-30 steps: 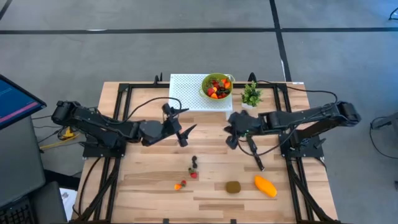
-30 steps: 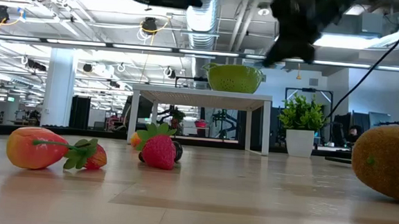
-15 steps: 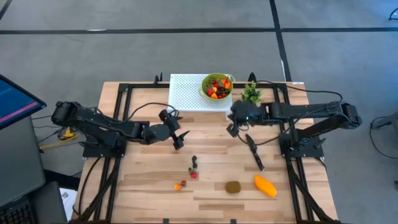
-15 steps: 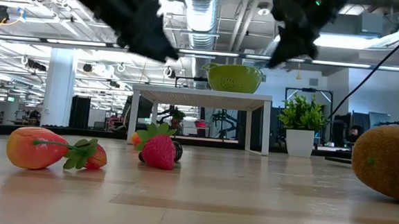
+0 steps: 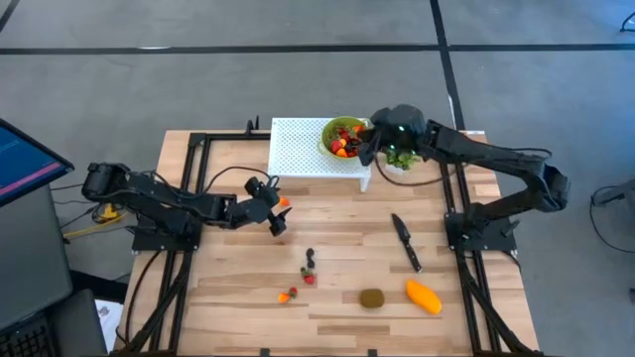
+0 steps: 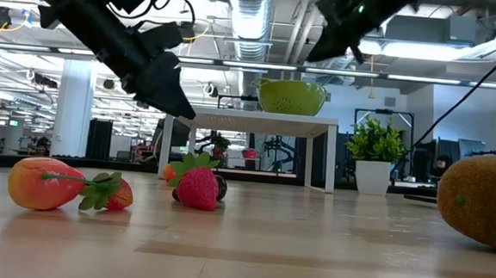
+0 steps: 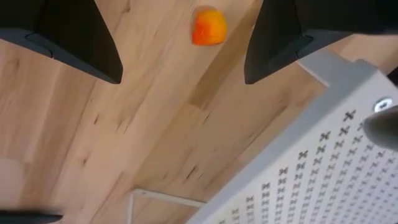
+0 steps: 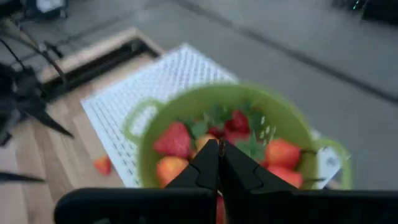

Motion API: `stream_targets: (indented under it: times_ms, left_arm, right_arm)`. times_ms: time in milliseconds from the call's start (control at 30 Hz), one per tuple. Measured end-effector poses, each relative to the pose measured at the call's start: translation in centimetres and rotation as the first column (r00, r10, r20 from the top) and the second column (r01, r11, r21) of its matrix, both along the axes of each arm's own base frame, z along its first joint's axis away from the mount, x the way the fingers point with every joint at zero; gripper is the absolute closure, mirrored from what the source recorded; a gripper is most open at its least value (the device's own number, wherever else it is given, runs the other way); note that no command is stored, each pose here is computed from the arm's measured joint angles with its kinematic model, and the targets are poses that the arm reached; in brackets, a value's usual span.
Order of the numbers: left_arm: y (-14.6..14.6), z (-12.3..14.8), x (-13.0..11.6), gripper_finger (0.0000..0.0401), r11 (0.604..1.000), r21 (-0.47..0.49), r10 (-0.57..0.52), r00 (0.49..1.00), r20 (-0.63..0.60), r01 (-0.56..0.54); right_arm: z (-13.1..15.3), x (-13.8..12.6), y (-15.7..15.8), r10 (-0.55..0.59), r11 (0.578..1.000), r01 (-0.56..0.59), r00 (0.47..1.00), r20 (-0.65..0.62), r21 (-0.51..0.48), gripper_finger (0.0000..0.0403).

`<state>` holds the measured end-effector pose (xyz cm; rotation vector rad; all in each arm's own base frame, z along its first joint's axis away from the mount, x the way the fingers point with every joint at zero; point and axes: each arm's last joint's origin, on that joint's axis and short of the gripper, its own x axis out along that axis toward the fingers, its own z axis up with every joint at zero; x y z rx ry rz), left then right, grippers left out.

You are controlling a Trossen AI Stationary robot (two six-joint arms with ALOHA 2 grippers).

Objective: Pick & Place Fruit
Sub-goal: Put the orange pear into the green strainer bowl

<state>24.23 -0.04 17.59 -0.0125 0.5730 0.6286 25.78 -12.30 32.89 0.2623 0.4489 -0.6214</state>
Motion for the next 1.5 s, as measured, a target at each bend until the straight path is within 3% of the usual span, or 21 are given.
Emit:
stream_targets:
  times_ms: [233,433,700,867,1033,1133,1367,1500]
  left_arm:
    - [0.4,-0.2,-0.1,0.0068,1.0,-0.004,0.01,1.0,-0.003,-0.01]
    - [0.3,-0.3,-0.1,0.0068,0.999,-0.022,-0.027,1.0,-0.009,0.027]
    - [0.3,-0.2,0.0,0.0068,0.998,0.025,-0.064,0.997,-0.04,0.065]
    - [0.4,-0.1,0.0,0.0068,0.998,0.027,-0.06,0.998,-0.033,0.061]
    - [0.5,-0.1,0.1,0.0068,0.998,0.027,-0.055,0.998,-0.019,0.055]
    - [0.5,0.0,0.1,0.0068,0.998,0.028,-0.055,0.998,-0.01,0.055]
    - [0.5,0.2,0.3,0.0068,0.998,0.028,-0.055,0.998,0.014,0.054]
    - [0.5,0.2,0.3,0.0068,0.997,0.039,-0.063,0.998,0.006,0.062]
  right_arm:
    - [-3.0,1.6,-3.4,0.022,0.996,-0.02,1.0,-0.018,0.084,0.0403]
    - [-3.1,1.7,-3.7,0.016,0.996,-0.015,1.0,-0.007,0.083,0.0385]
    - [-2.7,1.6,-3.9,0.011,0.996,-0.01,1.0,-0.004,0.083,0.0272]
    - [-1.1,1.9,-3.6,0.07,0.993,-0.073,0.997,0.038,0.096,0.0198]
    - [-0.1,2.0,-3.1,0.09,0.99,-0.091,0.996,0.013,0.107,0.0161]
    - [-0.2,1.8,-2.7,0.07,0.993,-0.063,0.995,-0.066,0.1,0.0179]
    - [-0.2,2.2,-2.0,0.089,0.993,-0.083,0.994,-0.068,0.087,0.0306]
    - [-0.2,2.2,-2.1,0.087,0.993,-0.082,0.994,-0.066,0.086,0.0322]
